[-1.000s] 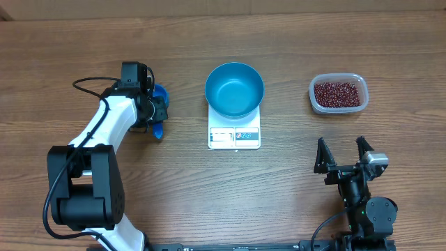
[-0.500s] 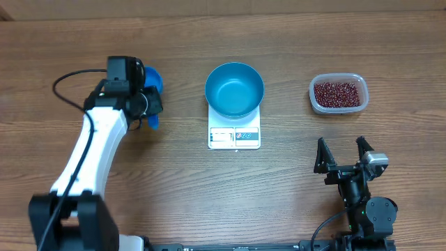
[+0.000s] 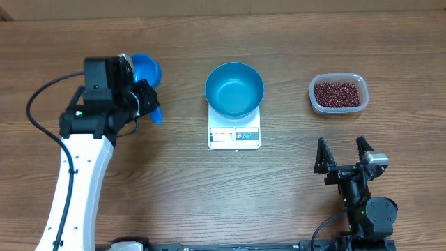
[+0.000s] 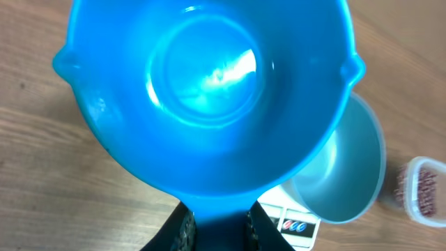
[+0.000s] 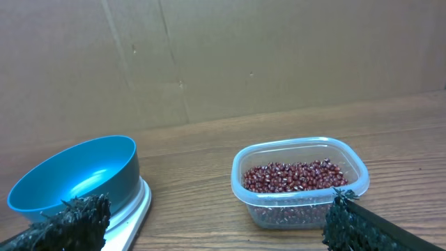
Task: Scoop item into bowl and weigh 150g on scale
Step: 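Lift the blue scoop with the left gripper beside the bowl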
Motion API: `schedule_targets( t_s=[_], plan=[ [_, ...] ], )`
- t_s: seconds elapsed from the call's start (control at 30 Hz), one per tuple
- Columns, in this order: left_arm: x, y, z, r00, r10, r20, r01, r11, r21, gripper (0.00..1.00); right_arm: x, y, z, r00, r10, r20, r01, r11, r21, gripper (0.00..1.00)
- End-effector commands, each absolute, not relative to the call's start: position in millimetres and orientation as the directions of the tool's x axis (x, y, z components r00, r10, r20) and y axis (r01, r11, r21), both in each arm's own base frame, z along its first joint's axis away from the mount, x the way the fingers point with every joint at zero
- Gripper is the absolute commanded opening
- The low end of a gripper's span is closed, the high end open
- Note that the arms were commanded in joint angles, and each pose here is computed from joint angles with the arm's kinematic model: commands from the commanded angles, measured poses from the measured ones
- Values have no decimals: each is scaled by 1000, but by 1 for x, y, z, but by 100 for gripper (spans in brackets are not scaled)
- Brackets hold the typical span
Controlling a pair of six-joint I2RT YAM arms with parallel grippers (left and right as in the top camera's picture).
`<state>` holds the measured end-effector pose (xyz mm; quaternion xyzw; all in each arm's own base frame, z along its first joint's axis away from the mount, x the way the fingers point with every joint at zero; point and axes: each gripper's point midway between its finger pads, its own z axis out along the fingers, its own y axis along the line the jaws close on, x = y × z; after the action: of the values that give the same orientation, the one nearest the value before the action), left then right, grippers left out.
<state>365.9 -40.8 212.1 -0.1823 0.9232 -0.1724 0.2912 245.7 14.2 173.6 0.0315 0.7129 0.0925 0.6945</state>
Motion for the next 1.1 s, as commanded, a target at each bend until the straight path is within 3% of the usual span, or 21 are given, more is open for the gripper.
schedule_targets(
  t_s=[0.0,0.33,1.07],
  plan=[
    [362,-46,266,-736,-446,-509,-203,863,-462,4,246,15,171,-32,176,-984,-85,980,178,100],
    [334,-49,329,-752,-398,-525,-151,880,-451,4,246,15,171,-32,176,-984,-85,980,178,100],
    [318,-89,330,-836,-377,-399,-60,786,-616,4,246,15,171,-32,176,-984,-85,980,178,100]
  ],
)
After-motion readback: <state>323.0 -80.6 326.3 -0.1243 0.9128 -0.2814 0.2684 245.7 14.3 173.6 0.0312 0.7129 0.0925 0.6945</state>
